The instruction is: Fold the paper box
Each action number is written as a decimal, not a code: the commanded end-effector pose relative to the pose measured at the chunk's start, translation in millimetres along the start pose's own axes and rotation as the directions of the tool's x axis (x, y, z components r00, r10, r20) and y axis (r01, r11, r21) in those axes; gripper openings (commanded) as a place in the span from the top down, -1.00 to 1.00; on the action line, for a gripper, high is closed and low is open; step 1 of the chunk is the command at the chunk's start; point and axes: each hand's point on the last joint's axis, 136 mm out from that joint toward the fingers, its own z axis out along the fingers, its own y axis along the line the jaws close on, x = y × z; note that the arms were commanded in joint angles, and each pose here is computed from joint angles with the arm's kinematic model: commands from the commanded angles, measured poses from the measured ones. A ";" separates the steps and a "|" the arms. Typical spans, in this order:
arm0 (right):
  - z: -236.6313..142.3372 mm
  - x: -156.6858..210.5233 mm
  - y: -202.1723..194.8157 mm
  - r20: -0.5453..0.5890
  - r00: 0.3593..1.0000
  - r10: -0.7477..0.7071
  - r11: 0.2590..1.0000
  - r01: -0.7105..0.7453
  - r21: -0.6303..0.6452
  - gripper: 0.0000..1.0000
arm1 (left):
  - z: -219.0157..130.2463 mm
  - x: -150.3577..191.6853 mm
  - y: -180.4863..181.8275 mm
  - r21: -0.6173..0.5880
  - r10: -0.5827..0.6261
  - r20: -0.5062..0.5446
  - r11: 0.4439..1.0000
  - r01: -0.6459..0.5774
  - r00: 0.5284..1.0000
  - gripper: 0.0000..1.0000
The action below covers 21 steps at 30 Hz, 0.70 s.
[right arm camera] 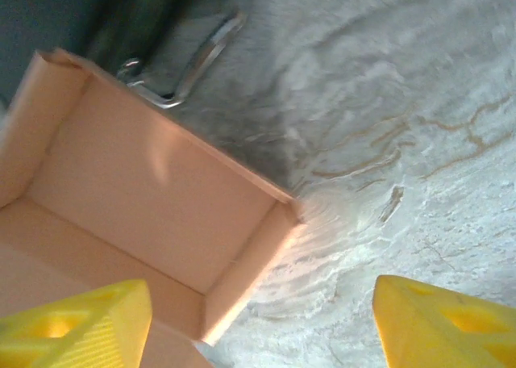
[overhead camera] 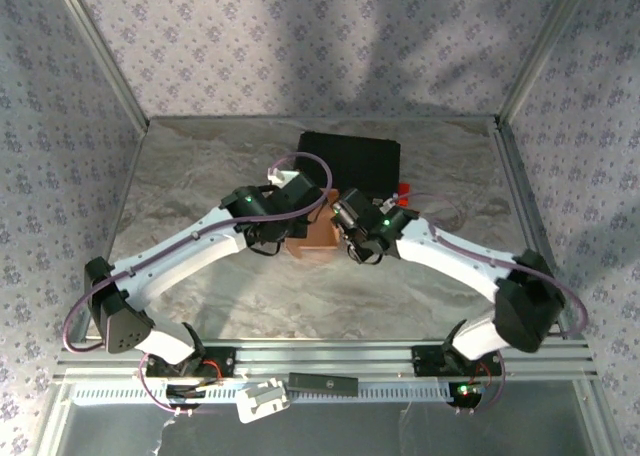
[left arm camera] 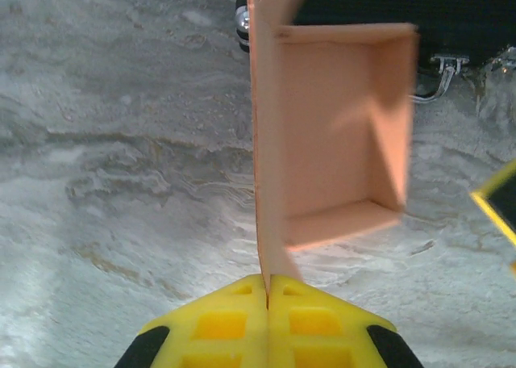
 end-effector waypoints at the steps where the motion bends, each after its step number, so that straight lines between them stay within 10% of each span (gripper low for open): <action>1: -44.7 -26.7 6.9 0.156 0.974 -0.166 0.983 0.176 -0.054 -0.57 | -12.8 -19.4 8.2 0.026 0.198 0.009 0.980 -0.198 0.980 1.00; 12: -72.7 -83.6 24.2 0.219 0.856 -0.469 0.822 0.514 -0.247 -0.55 | 0.6 3.2 -15.6 0.235 0.675 -0.250 0.738 -0.633 0.694 1.00; 21: -50.1 -82.1 5.1 0.152 0.759 -0.634 0.721 0.650 -0.241 -0.76 | 18.7 -20.1 -26.4 0.194 0.840 -0.191 0.540 -0.819 0.509 1.00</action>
